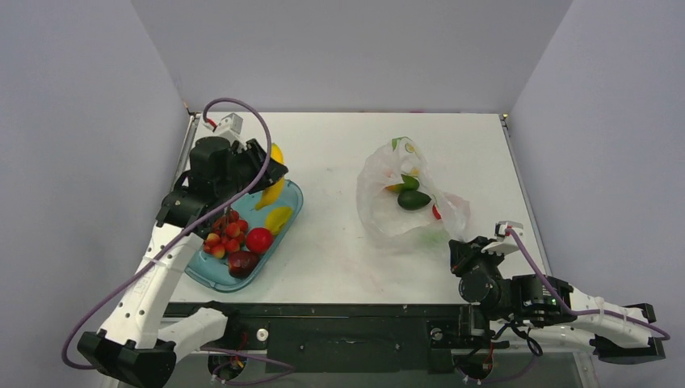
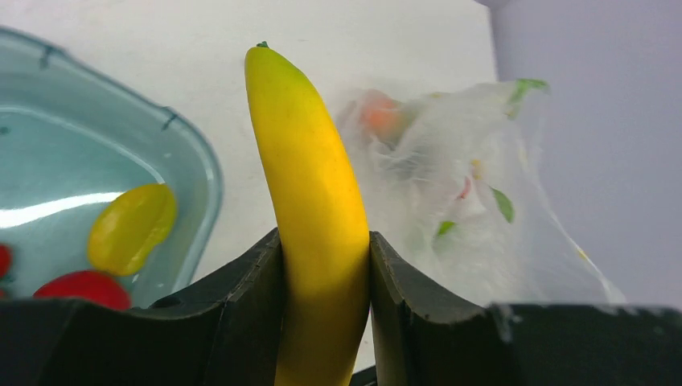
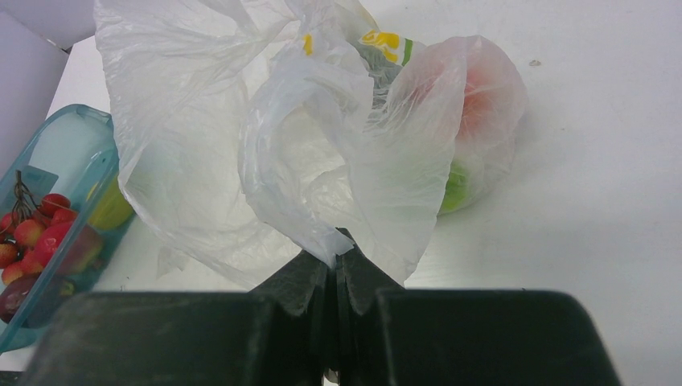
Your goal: Take the fake fruits out of the plastic bag
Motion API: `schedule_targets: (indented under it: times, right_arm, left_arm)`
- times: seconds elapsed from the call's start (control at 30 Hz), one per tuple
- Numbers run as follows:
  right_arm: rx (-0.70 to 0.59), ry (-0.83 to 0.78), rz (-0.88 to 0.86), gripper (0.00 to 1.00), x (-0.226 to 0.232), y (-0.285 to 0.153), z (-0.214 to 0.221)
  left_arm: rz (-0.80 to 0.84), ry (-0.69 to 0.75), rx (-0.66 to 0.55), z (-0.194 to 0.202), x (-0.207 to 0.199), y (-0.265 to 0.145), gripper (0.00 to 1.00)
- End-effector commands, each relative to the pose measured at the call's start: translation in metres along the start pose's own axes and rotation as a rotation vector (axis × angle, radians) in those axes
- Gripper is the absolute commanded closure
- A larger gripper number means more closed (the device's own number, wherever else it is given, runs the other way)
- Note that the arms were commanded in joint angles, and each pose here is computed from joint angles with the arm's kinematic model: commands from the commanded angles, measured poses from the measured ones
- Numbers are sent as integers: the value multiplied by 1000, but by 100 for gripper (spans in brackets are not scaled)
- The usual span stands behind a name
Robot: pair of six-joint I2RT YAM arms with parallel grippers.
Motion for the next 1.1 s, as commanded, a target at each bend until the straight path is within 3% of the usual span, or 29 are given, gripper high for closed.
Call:
schedule_targets:
  times: [0.0,0.37,0.67,1.07]
  right_arm:
    - [-27,38,-3,100,1,-2,-9]
    - [-36,37,3,100,0,-1,-11]
    - [-31,28,5,100,2,-1,-9]
    - [-28,37,0,100,2,-1,-8]
  left_arm:
    - [-299,-56,-109,-7,67,5,95]
    - [-486,-594,-282,13,145,79,100]
    - [-625,-871,-422,31,183,110,100]
    - [-722,-1002,-591,27,207,124,99]
Point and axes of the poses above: each gripper's point midway between its finger pads, its own y axis out along the fingers, its own x axis along the line the jaws close on, z = x × y, the point moved 2 cm from there along -y, back along the fingers, and after that the axes turned 2 degrees about -y, right-handed, at the moved point
